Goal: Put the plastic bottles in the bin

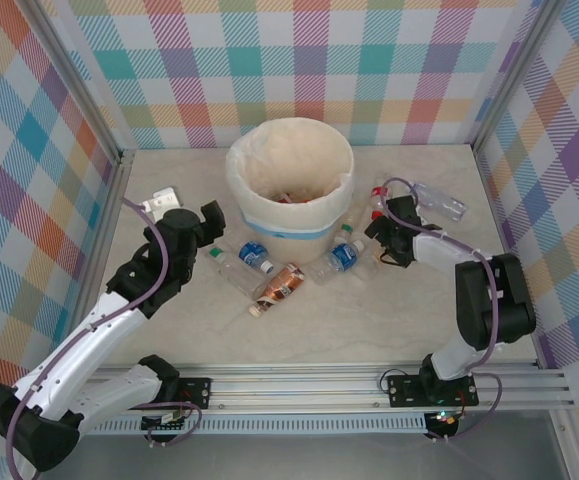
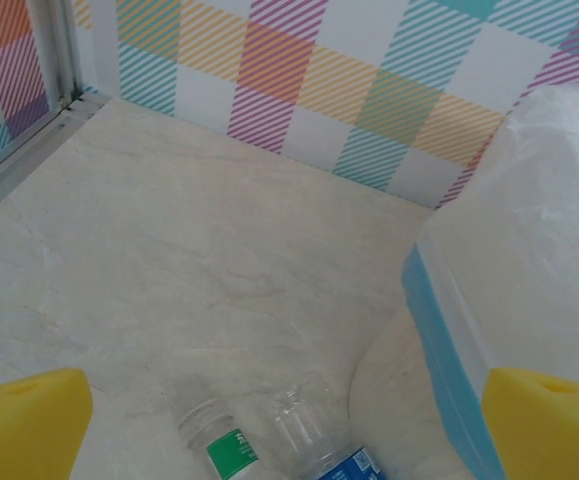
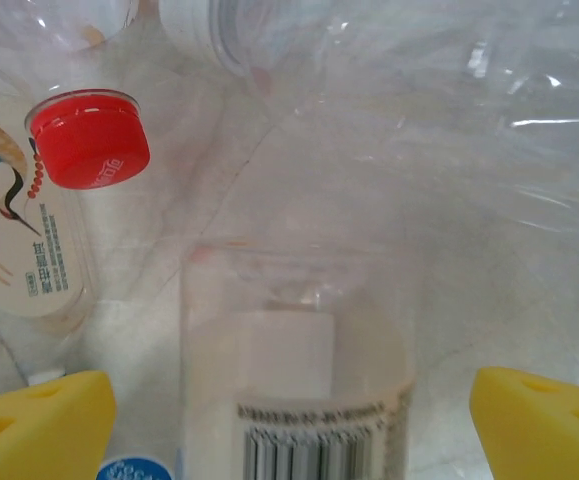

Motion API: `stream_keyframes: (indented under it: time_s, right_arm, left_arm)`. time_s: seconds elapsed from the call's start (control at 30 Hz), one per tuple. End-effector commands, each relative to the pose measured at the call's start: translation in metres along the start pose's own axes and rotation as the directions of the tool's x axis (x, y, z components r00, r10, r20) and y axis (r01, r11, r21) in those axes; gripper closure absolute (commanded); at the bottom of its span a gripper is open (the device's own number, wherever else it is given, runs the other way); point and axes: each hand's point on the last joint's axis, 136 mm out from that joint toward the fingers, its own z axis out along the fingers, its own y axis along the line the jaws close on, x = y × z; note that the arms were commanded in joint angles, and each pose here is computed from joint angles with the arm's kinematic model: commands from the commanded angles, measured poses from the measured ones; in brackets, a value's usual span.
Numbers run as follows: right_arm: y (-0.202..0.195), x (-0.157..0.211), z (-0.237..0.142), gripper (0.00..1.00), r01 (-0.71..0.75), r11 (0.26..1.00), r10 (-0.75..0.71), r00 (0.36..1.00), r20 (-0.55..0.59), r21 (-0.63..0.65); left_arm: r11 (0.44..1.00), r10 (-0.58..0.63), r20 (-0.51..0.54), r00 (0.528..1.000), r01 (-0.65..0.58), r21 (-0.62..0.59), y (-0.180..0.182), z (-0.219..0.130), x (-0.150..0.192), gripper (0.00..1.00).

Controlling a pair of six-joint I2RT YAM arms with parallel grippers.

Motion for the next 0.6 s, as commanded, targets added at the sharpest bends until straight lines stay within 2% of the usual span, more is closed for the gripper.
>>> stream_keyframes:
  time_s: [0.0, 0.27, 0.57]
  right_arm:
    - [0.003, -0.001, 0.008, 0.09, 0.026, 0.999, -0.027, 0.999, 0.024, 0.036]
    - [-0.006, 0.013, 0.027, 0.16, 0.048, 0.993, -0.048, 0.999, 0.003, 0.104]
    - [0.004, 0.011, 0.023, 0.40, 0.078, 0.996, -0.079, 0.997, 0.025, 0.040]
  left_arm:
    - [0.995, -0.078, 0.030, 0.996, 0.080, -0.061, 0.020, 0.000, -0.001, 0.00]
    - [0.990, -0.112, -0.027, 0.993, 0.109, -0.092, 0.028, 0.017, 0.019, 0.00]
    - [0.992, -0.105, -0.090, 0.990, 0.097, -0.087, 0.021, 0.047, 0.043, 0.00]
